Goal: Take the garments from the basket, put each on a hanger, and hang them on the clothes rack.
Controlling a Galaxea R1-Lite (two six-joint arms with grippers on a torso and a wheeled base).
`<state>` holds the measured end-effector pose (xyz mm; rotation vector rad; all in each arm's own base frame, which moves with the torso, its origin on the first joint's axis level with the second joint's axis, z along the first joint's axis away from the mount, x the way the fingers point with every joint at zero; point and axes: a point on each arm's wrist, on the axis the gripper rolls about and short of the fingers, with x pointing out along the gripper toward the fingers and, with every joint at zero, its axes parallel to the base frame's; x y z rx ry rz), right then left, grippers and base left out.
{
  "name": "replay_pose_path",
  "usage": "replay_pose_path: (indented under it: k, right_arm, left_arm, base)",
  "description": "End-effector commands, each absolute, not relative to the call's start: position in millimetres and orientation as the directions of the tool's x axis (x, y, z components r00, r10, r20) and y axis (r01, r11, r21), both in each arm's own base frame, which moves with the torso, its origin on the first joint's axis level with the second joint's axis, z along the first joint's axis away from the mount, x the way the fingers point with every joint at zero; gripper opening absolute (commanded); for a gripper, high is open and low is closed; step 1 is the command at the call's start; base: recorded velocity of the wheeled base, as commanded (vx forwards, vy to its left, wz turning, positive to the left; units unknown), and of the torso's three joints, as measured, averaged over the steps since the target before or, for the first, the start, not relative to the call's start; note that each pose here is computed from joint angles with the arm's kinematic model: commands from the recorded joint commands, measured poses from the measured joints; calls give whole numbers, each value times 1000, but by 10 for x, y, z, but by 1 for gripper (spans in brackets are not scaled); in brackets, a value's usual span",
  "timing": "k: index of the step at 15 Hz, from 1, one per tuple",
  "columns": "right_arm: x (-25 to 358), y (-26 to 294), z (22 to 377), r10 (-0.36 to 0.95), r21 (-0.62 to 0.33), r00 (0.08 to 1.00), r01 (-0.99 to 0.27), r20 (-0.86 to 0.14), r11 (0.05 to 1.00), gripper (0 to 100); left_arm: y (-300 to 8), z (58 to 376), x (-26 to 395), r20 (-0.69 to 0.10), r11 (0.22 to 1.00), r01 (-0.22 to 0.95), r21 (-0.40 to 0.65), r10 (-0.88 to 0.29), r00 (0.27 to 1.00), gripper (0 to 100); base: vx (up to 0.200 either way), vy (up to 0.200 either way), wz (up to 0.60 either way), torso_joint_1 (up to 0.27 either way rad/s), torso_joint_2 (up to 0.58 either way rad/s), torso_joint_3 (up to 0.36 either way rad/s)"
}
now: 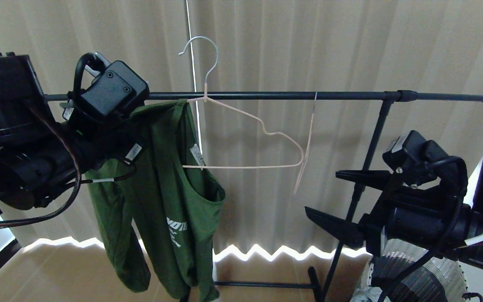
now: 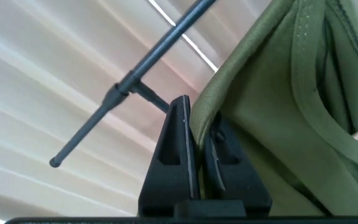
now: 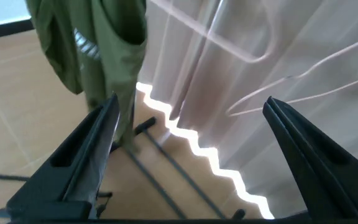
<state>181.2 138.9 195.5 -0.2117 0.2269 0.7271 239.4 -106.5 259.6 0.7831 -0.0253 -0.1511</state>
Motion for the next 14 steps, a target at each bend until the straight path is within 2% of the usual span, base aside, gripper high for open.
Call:
replay_pose_path:
  k: [1,4,8,14]
  right_arm:
    - [1824,1511,1847,638,-92,700,-693,-321,715,100]
    - [1835,1762,1798,651,-51,704,-689,-283,723,100]
    - [2090,2016,1685,631,-65,752,-651,-192,756,100]
    - [2359,2257,1641,596,-70,782,-615,-182,785,100]
  left_arm:
    - [-1083,2624,2399,-10,707,113,698,-148,989,0]
    - [-1096,2716,2405,35,737,78,672,-137,990,0]
    - [-1235,2758,2315,50,792,128,597,-196,979,0]
    - [-1262,2854,2219,84,802,134,582,-223,971,0]
  base:
    - [0,0,0,0,0,0]
    - [0,0,0,0,0,0]
    - [0,0,0,0,0,0]
    - [0,0,0,0,0,0]
